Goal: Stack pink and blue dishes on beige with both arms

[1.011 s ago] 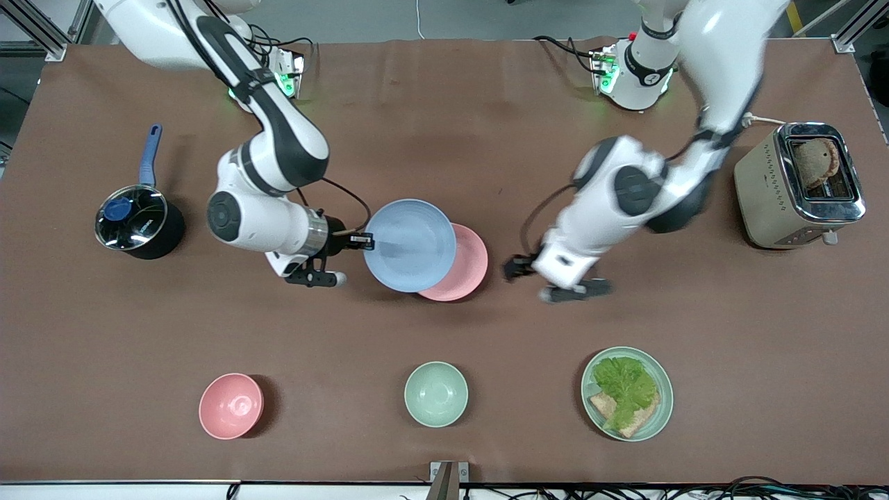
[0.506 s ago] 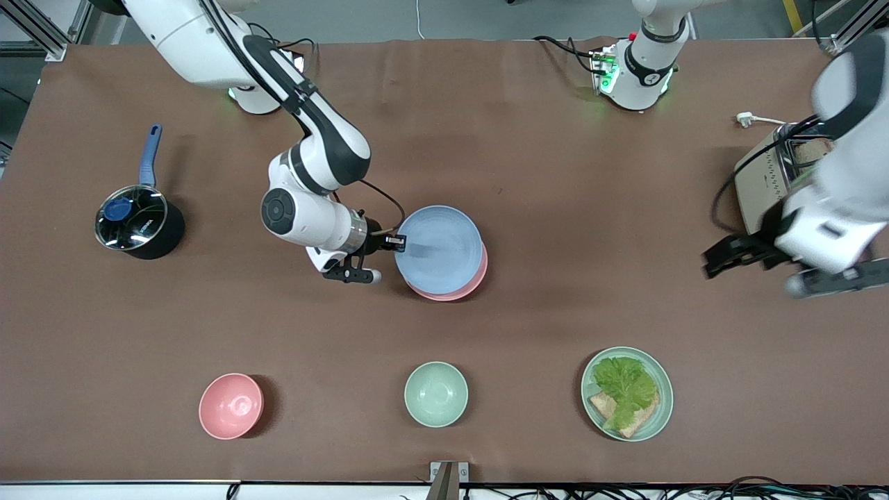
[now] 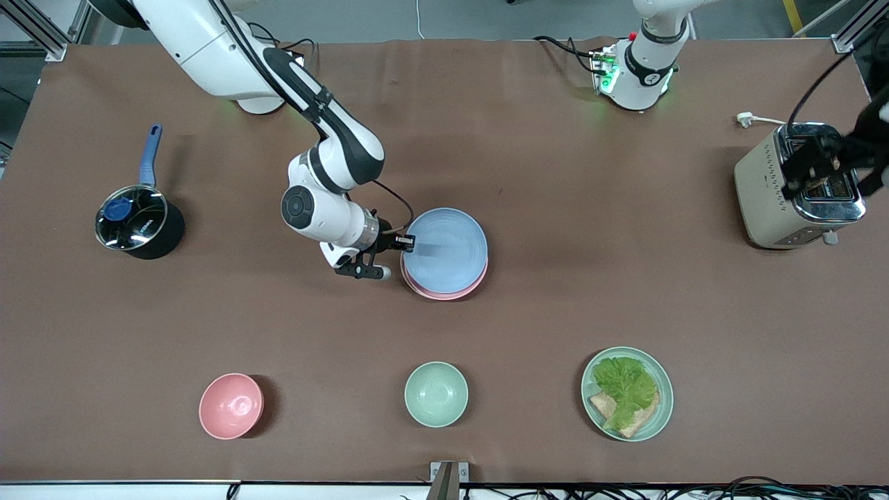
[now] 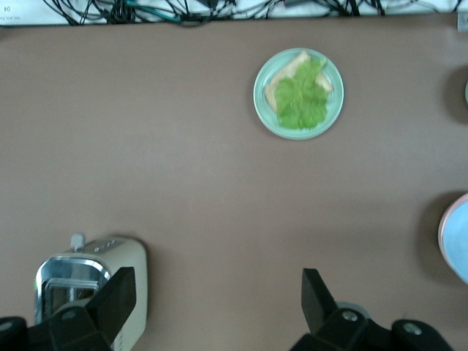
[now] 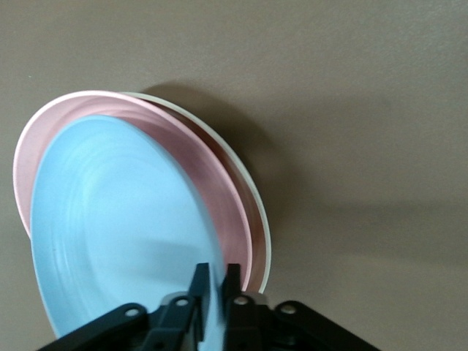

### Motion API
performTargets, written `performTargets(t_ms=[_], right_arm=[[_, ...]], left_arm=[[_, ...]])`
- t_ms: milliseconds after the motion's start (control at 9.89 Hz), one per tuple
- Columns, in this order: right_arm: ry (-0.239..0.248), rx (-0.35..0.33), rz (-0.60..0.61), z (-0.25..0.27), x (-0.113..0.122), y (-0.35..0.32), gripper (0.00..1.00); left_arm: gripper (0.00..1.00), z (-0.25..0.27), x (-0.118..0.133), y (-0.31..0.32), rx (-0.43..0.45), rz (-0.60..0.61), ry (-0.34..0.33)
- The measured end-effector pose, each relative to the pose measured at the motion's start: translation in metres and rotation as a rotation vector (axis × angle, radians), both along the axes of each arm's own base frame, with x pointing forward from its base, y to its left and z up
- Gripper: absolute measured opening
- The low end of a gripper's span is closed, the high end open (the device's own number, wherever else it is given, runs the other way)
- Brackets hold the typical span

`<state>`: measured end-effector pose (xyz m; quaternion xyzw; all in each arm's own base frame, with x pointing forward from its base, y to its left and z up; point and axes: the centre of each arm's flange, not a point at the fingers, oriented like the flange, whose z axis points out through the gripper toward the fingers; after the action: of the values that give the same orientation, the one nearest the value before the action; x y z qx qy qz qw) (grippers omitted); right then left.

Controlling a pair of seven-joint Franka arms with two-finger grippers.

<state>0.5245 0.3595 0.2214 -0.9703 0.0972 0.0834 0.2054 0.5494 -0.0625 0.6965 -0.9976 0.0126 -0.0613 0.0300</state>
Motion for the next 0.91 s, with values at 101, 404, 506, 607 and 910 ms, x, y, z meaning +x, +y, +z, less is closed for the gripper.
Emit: performTargets(t_ms=[101,404,506,607,910], right_arm=[[0.001,-0.001,-0.002,-0.001,0.0,-0.001,0.34],[0.001,-0.001,-0.007,-0.001,0.002,-0.004,0.79],[-0.003,-0.001,-0.011,0.002,0.005,-0.007,0.93],[-0.007,-0.003,-0.006,0.012,0.01,-0.011,1.0],[-0.038,-0.152,0.093,0.104,0.034,-0.077,1.0]], left_arm=[[1.0,0.004,-0.012,-0.001,-0.019,0.001,0.019],[1.0,0.003,-0.033,-0.001,-0.04,0.0,0.04],[1.0,0.002,-0.037,-0.003,-0.038,-0.002,0.042],[1.0,0.003,-0.039,-0.003,-0.036,-0.001,0.04],[1.0,0.006,-0.041,0.0,-0.036,0.004,0.035]])
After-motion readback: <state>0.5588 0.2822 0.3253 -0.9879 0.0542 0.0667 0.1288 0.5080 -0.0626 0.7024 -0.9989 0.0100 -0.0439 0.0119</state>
